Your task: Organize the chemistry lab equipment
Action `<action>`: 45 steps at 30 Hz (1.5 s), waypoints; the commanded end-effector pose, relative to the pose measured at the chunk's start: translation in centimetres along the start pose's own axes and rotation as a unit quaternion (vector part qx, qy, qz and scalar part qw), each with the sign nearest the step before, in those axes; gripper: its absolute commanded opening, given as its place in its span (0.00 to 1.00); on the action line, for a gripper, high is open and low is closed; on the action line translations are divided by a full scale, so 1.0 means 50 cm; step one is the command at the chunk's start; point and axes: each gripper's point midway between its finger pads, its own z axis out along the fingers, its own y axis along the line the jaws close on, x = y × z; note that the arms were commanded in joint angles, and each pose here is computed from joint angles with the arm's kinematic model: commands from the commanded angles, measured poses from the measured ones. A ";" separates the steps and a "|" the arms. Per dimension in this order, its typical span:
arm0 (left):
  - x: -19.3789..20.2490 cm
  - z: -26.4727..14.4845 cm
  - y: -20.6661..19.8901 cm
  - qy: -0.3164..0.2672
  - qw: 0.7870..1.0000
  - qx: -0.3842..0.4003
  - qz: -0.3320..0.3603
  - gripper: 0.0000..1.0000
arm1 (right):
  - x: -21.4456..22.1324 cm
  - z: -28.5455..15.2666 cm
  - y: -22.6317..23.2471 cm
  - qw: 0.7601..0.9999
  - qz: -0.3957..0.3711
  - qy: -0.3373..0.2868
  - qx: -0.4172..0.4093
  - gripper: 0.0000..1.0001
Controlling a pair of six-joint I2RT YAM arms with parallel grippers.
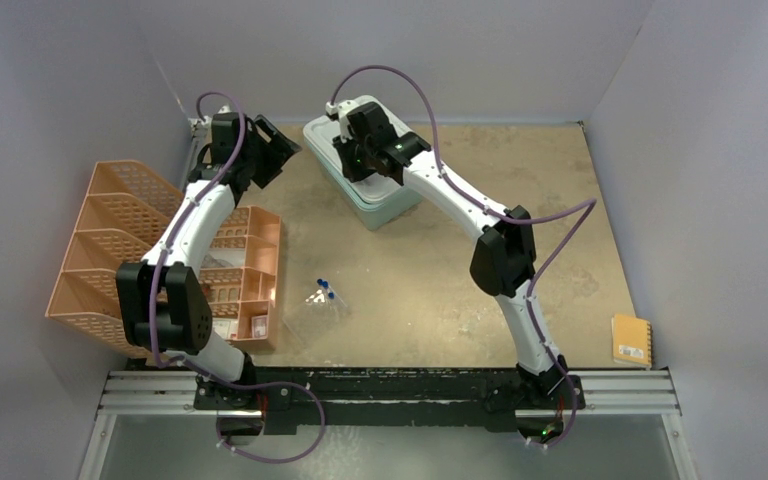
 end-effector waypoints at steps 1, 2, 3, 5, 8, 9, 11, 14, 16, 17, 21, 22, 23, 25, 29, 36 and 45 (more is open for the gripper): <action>-0.028 -0.002 -0.047 -0.015 0.999 0.045 -0.014 0.71 | -0.095 -0.064 0.036 0.997 0.015 -0.062 -0.042 0.35; -0.027 0.002 -0.049 -0.013 0.999 0.047 -0.019 0.71 | -0.106 -0.074 0.037 0.997 0.016 -0.069 -0.044 0.37; -0.025 0.005 -0.050 -0.010 0.998 0.049 -0.025 0.71 | -0.116 -0.085 0.039 0.996 0.017 -0.077 -0.045 0.38; -0.022 0.013 -0.052 -0.006 0.998 0.053 -0.033 0.72 | -0.136 -0.107 0.035 0.995 0.022 -0.090 -0.041 0.40; -0.019 0.025 -0.058 0.001 0.997 0.062 -0.043 0.72 | -0.167 -0.149 0.024 0.992 0.031 -0.117 -0.024 0.44; -0.017 0.030 -0.059 0.003 0.997 0.065 -0.047 0.72 | -0.175 -0.163 0.016 0.991 0.035 -0.127 -0.017 0.45; -0.016 0.039 -0.068 0.005 0.996 0.077 -0.051 0.72 | -0.179 -0.180 -0.012 0.989 0.048 -0.138 0.007 0.48; -0.015 0.056 -0.066 0.006 0.995 0.076 -0.062 0.71 | -0.178 -0.202 -0.081 0.985 0.074 -0.149 0.049 0.51; -0.016 0.067 -0.069 -0.001 0.995 0.076 -0.068 0.70 | -0.163 -0.206 -0.138 0.982 0.101 -0.143 0.076 0.53; -0.015 0.072 -0.074 -0.004 0.995 0.078 -0.068 0.70 | -0.153 -0.206 -0.168 0.980 0.118 -0.137 0.087 0.53; 0.005 0.101 -0.098 0.006 0.994 0.087 -0.061 0.69 | -0.107 -0.204 -0.277 0.971 0.166 -0.112 0.132 0.58; 0.010 0.109 -0.101 0.009 0.994 0.087 -0.059 0.69 | -0.097 -0.201 -0.296 0.970 0.170 -0.104 0.139 0.60; 0.016 0.117 -0.102 0.010 0.995 0.085 -0.056 0.69 | -0.088 -0.196 -0.309 0.970 0.171 -0.097 0.142 0.61; 0.026 0.132 -0.100 0.014 0.995 0.078 -0.054 0.69 | -0.065 -0.187 -0.336 0.969 0.178 -0.078 0.154 0.62; 0.045 0.159 -0.091 0.024 0.996 0.065 -0.048 0.69 | -0.020 -0.168 -0.372 0.963 0.198 -0.048 0.178 0.59; 0.081 0.182 -0.066 0.047 0.998 0.038 -0.029 0.69 | 0.036 -0.140 -0.364 0.965 0.198 -0.008 0.171 0.54; 0.124 0.185 -0.045 0.082 0.996 0.040 -0.016 0.68 | 0.096 -0.137 -0.365 0.962 0.202 0.026 0.183 0.48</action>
